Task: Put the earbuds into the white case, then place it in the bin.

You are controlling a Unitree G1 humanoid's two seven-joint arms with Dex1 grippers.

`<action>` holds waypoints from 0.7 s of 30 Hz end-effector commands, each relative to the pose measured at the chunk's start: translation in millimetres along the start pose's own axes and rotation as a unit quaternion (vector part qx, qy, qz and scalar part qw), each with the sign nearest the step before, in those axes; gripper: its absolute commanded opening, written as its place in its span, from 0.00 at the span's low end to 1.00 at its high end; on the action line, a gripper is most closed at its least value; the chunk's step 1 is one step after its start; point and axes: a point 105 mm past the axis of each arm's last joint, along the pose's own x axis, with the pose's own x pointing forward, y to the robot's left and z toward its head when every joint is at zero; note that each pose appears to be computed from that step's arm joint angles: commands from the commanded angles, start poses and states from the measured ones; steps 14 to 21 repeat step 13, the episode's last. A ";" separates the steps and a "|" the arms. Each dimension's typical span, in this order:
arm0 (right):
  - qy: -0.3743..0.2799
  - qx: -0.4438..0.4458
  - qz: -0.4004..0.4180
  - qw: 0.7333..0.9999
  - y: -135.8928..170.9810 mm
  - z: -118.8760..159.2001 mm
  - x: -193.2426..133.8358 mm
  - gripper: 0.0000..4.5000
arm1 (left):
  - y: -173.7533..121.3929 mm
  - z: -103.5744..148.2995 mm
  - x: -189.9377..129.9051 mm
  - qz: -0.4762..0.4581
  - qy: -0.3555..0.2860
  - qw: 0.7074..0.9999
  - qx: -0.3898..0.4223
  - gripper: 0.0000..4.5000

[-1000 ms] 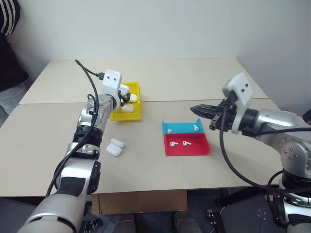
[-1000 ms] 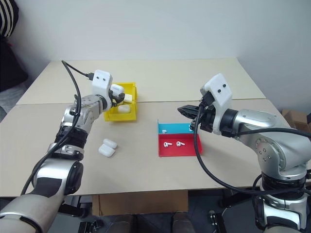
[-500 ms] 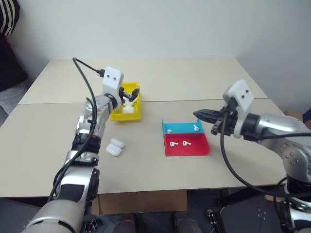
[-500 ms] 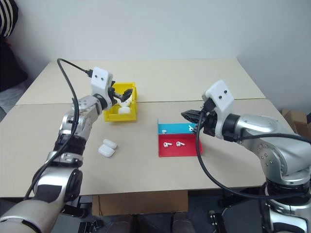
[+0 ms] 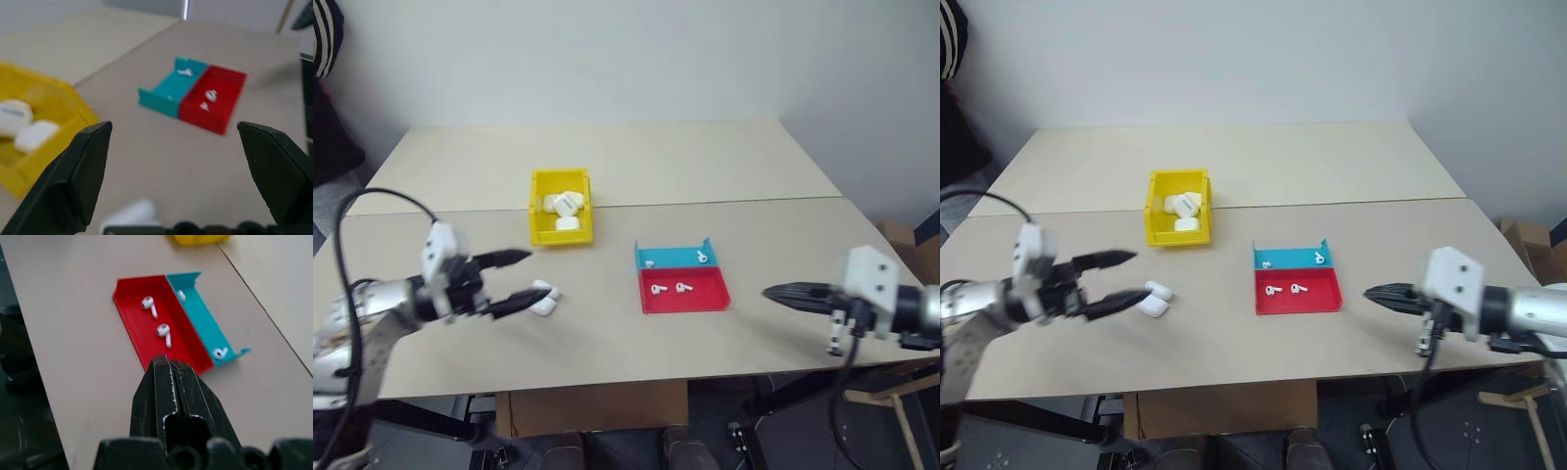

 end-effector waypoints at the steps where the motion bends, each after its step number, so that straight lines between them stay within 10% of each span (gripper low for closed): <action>1: 0.015 -0.041 0.004 0.999 -8.8 4.1 -22.5 0.00 | -20.5 18.5 -18.3 -0.053 0.012 0.998 0.032 0.99; 21: 0.028 -0.048 0.025 0.998 -9.3 1.8 -28.4 0.00 | -19.0 20.4 -26.1 -0.055 0.026 0.998 0.024 0.99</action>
